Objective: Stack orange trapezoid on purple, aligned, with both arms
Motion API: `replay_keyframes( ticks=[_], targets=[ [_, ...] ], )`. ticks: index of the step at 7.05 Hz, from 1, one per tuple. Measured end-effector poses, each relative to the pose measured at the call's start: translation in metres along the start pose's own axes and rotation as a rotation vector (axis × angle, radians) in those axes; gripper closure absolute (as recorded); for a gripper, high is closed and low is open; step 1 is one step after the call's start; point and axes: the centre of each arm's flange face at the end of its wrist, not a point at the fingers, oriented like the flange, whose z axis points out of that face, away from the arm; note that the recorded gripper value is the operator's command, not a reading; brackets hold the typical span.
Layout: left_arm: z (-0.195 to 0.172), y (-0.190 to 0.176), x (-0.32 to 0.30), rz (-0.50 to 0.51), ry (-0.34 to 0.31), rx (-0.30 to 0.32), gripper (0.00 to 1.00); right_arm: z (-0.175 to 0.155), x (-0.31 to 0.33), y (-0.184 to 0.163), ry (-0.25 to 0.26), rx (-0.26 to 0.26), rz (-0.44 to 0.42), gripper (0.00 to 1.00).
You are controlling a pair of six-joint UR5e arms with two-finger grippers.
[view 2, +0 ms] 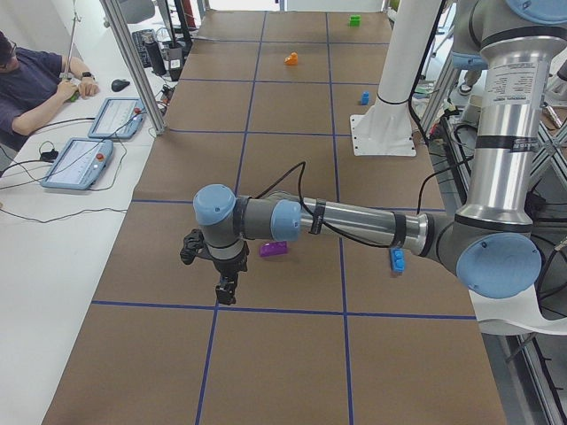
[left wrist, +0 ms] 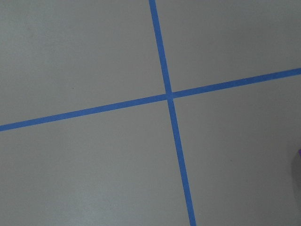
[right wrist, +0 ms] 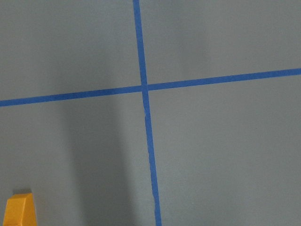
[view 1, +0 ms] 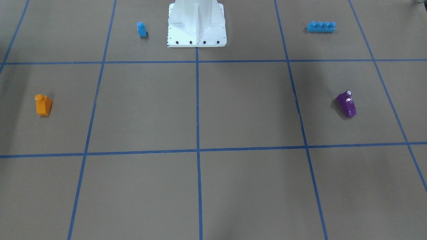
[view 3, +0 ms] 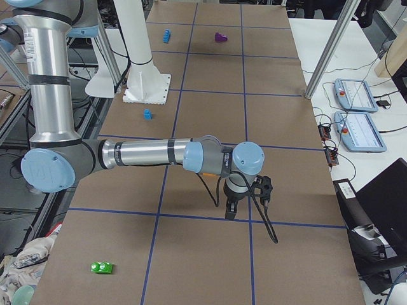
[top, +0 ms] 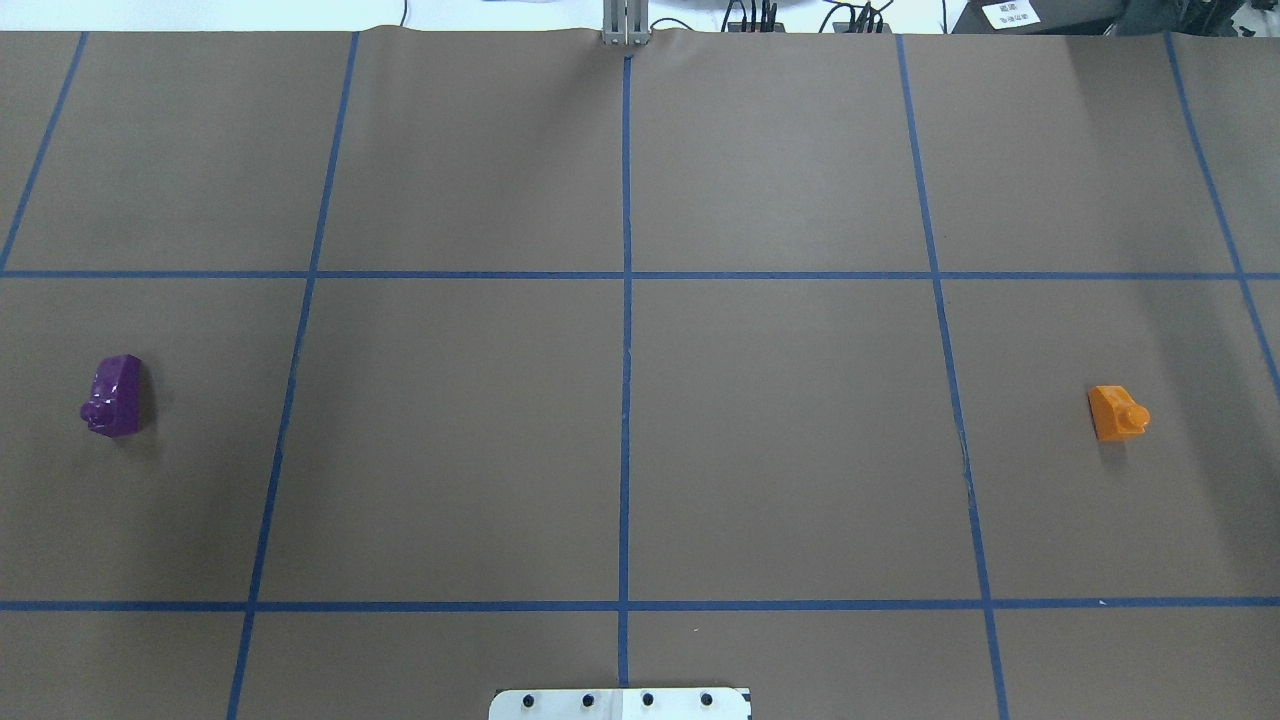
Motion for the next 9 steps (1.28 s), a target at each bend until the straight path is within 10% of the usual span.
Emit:
replay_keyframes(
  ticks=[6, 9],
  targets=[
    [-0.046, -0.030, 0.089, 0.085, 0.018, 0.128, 0.00, -0.007, -0.007, -0.002, 0.002, 0.019, -0.015, 0.00],
    [0.002, -0.034, 0.151, -0.142, 0.119, 0.128, 0.00, -0.009, -0.012, -0.002, 0.002, 0.024, -0.023, 0.00]
  ],
)
